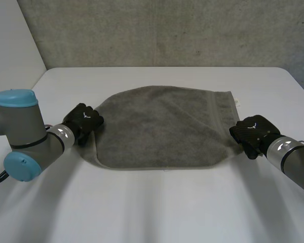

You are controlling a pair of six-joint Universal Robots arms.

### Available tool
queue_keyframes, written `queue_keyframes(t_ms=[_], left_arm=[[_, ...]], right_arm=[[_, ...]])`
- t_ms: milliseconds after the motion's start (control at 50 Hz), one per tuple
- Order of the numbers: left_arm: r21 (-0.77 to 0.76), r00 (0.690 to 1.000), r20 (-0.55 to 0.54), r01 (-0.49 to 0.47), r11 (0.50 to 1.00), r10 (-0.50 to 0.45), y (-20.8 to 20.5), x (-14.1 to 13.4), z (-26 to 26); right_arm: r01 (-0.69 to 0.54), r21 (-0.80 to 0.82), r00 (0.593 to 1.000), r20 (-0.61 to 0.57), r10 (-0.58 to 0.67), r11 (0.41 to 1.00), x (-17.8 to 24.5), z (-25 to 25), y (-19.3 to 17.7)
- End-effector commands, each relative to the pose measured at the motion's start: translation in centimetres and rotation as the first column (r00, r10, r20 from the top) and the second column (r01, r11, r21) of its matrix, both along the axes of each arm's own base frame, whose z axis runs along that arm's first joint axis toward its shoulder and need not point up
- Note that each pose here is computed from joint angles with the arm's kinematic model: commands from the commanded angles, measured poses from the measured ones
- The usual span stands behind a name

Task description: Fold the towel.

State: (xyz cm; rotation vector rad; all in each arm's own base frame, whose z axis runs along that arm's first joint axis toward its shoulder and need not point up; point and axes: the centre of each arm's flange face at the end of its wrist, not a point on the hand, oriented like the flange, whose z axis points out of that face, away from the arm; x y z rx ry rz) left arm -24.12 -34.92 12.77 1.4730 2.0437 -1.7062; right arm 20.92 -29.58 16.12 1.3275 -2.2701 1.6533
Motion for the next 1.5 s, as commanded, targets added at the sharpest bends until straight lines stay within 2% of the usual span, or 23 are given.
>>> queue_keyframes(t_ms=[20, 300, 420, 460, 520, 560, 580, 620, 720, 860, 920, 960, 1020, 1140, 1240, 1280, 1300, 1340, 1360, 1380, 1400, 1440, 1500], left_arm=[[-0.004, 1.000, 0.001, -0.011, 1.000, 0.011, -0.1, 0.3, 0.2], [-0.011, 1.000, -0.014, -0.026, 1.000, 0.026, 0.4, 0.8, 1.4], [-0.072, 0.995, -0.088, -0.047, 0.996, 0.041, 1.2, 0.9, 5.4], [-0.109, 0.971, -0.225, -0.106, 0.988, 0.079, 1.3, 1.5, 9.4], [-0.118, 0.947, -0.304, -0.150, 0.982, 0.108, 1.3, 2.3, 11.4], [-0.133, 0.884, -0.440, -0.234, 0.963, 0.154, 1.4, 3.9, 15.0], [-0.133, 0.884, -0.441, -0.235, 0.963, 0.154, 1.4, 3.9, 15.0], [-0.146, 0.828, -0.535, -0.284, 0.948, 0.166, 2.0, 5.2, 17.8], [-0.143, 0.782, -0.602, -0.304, 0.942, 0.161, 3.0, 5.7, 19.8], [-0.073, 0.783, -0.583, -0.316, 0.946, 0.217, 3.4, 5.3, 17.7], [0.009, 0.801, -0.542, -0.296, 0.955, 0.254, 2.8, 4.0, 14.4], [0.055, 0.840, -0.481, -0.257, 0.965, 0.252, 2.6, 1.8, 11.4], [0.046, 0.871, -0.412, -0.274, 0.961, 0.269, 1.2, 0.9, 9.3], [-0.043, 0.898, -0.353, -0.295, 0.955, 0.262, -1.9, -0.2, 8.6], [-0.196, 0.884, -0.432, -0.287, 0.938, 0.180, -5.1, -1.5, 11.7], [-0.349, 0.838, -0.542, -0.293, 0.890, 0.064, -6.4, -2.8, 15.8], [-0.349, 0.838, -0.542, -0.294, 0.890, 0.063, -6.4, -2.8, 15.8], [-0.455, 0.751, -0.658, -0.332, 0.826, -0.060, -6.8, -3.1, 20.1], [-0.455, 0.750, -0.658, -0.332, 0.826, -0.061, -6.8, -3.1, 20.1], [-0.494, 0.702, -0.701, -0.349, 0.796, -0.127, -6.6, -2.9, 22.5], [-0.495, 0.701, -0.701, -0.349, 0.796, -0.128, -6.6, -2.9, 22.5], [-0.516, 0.627, -0.755, -0.391, 0.762, -0.190, -6.1, -2.1, 25.5], [-0.506, 0.598, -0.776, -0.405, 0.761, -0.198, -5.9, -1.7, 26.4]], right_arm=[[0.001, -0.001, 1.000, 0.000, -0.001, 1.000, 0.0, 0.0, 0.0], [0.004, -0.026, 1.000, 0.008, -0.003, 1.000, 0.0, 0.8, -0.5], [0.045, -0.152, 0.998, 0.038, -0.040, 0.987, -0.8, 5.6, -1.1], [0.094, -0.226, 0.994, 0.074, -0.079, 0.970, -2.2, 9.2, -1.0], [0.121, -0.261, 0.990, 0.101, -0.097, 0.958, -2.8, 11.1, -1.0], [0.142, -0.304, 0.986, 0.130, -0.106, 0.942, -3.5, 14.3, -0.5], [0.142, -0.304, 0.986, 0.130, -0.106, 0.942, -3.5, 14.3, -0.5], [0.136, -0.287, 0.987, 0.126, -0.104, 0.948, -4.2, 16.4, 0.4], [0.100, -0.266, 0.993, 0.087, -0.079, 0.959, -4.6, 19.1, 1.6], [0.053, -0.217, 0.998, -0.003, -0.055, 0.975, -4.3, 18.2, 0.8], [-0.020, -0.159, 0.998, -0.069, 0.009, 0.987, -2.4, 15.7, 0.1], [-0.047, -0.134, 0.992, -0.126, 0.030, 0.990, -0.7, 14.3, 0.0], [-0.035, -0.129, 0.987, -0.163, 0.013, 0.991, 0.4, 13.1, -0.9], [-0.021, -0.164, 0.984, -0.179, -0.008, 0.986, 2.1, 11.4, -4.2], [-0.027, -0.369, 0.993, -0.120, -0.019, 0.929, 4.9, 12.6, -7.7], [0.024, -0.618, 0.999, -0.018, -0.045, 0.786, 6.4, 16.1, -9.9], [0.025, -0.619, 0.999, -0.017, -0.045, 0.785, 6.4, 16.1, -9.9], [0.114, -0.798, 0.993, 0.111, -0.041, 0.592, 7.1, 19.5, -10.9], [0.114, -0.799, 0.993, 0.111, -0.041, 0.591, 7.1, 19.5, -10.9], [0.157, -0.852, 0.986, 0.166, -0.027, 0.499, 6.9, 21.3, -10.8], [0.158, -0.853, 0.986, 0.166, -0.027, 0.498, 6.9, 21.3, -10.8], [0.193, -0.891, 0.976, 0.216, 0.011, 0.410, 6.4, 24.3, -9.1], [0.208, -0.879, 0.968, 0.247, 0.037, 0.430, 6.1, 24.8, -8.4]])
